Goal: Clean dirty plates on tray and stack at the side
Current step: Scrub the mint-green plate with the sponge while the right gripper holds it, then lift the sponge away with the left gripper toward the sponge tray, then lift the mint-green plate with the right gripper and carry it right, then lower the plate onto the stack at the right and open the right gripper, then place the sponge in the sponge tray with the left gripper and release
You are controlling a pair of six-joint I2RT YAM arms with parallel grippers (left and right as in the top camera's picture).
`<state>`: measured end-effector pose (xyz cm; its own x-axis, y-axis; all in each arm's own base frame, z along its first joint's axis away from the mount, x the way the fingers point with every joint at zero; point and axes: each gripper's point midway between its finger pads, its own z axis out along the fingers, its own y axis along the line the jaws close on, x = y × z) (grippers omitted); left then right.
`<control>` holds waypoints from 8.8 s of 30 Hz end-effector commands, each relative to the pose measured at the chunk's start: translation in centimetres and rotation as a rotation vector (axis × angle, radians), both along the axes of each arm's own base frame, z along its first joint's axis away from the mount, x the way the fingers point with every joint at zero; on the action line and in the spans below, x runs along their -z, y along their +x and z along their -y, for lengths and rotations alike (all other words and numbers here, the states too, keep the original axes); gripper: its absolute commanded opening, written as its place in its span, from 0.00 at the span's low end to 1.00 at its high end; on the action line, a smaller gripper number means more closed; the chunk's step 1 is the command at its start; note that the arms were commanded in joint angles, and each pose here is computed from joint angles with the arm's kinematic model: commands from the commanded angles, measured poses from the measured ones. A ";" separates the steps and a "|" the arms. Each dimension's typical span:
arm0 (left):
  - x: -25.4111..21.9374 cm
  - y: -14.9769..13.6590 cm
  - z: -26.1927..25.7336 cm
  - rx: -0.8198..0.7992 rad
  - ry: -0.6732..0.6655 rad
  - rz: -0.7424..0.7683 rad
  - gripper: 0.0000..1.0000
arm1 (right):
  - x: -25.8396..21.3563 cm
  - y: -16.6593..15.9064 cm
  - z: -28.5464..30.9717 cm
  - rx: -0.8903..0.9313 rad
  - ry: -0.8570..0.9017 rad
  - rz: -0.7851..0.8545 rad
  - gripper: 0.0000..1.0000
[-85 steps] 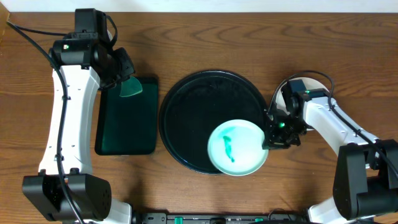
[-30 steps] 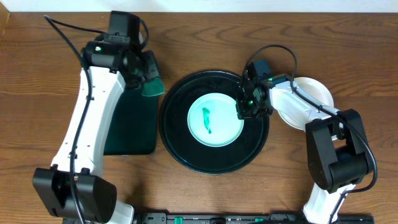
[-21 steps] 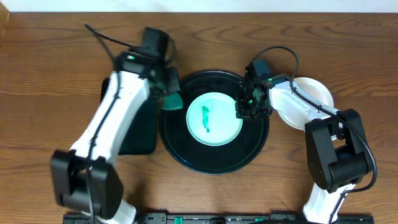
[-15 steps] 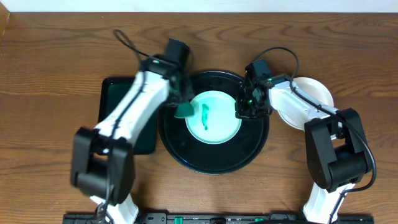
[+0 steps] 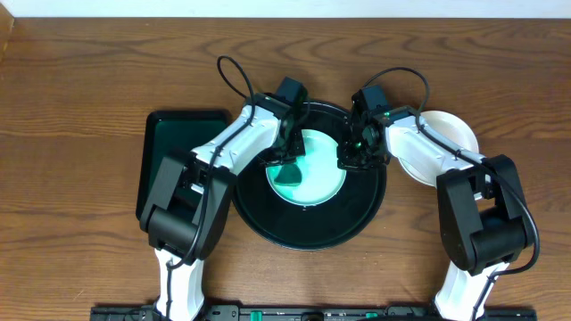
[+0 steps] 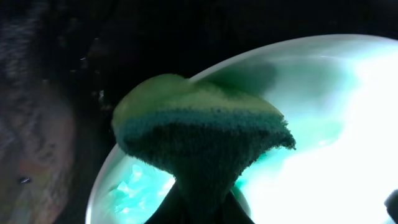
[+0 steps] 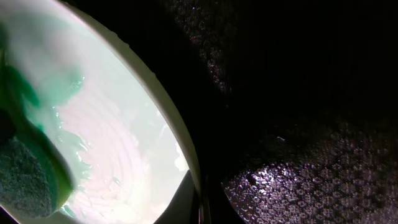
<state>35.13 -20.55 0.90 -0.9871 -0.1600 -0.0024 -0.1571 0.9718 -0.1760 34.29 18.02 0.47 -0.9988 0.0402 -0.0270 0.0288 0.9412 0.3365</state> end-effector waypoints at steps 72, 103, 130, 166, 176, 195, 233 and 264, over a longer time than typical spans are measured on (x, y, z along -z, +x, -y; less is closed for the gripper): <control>0.8 -1.6 -1.7 -0.029 0.125 -0.099 0.07 | 0.6 0.4 0.1 0.013 -0.021 -0.002 0.01; -1.9 1.8 -5.4 0.022 0.373 0.085 0.07 | 0.6 0.4 0.1 0.013 -0.021 -0.002 0.01; -18.5 1.5 -17.8 -0.279 0.218 0.309 0.07 | -8.6 2.3 0.8 -0.127 -0.338 0.372 0.01; -17.9 1.5 -21.5 -0.362 0.234 0.285 0.07 | -31.2 -6.0 -1.5 -0.076 -1.254 1.307 0.01; -18.0 1.8 -21.5 -0.364 0.231 0.300 0.07 | -23.8 -3.9 -2.1 -0.255 -0.947 1.008 0.01; -18.1 2.3 -21.5 -0.366 0.227 0.317 0.07 | -18.2 2.8 6.5 0.149 0.213 0.348 0.01; -17.8 2.5 -21.5 -0.367 0.226 0.321 0.07 | -4.7 -0.8 28.4 0.721 -0.223 0.300 0.31; -3.2 -1.7 -24.9 -0.221 0.311 0.227 0.13 | -13.4 1.3 20.0 0.363 -0.180 0.273 0.98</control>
<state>34.01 4.02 5.06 -0.8932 -0.3364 -0.2984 -0.3659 0.9295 0.0472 35.30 -2.01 12.81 -0.8788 0.3790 -0.2898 0.3250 0.9203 0.2179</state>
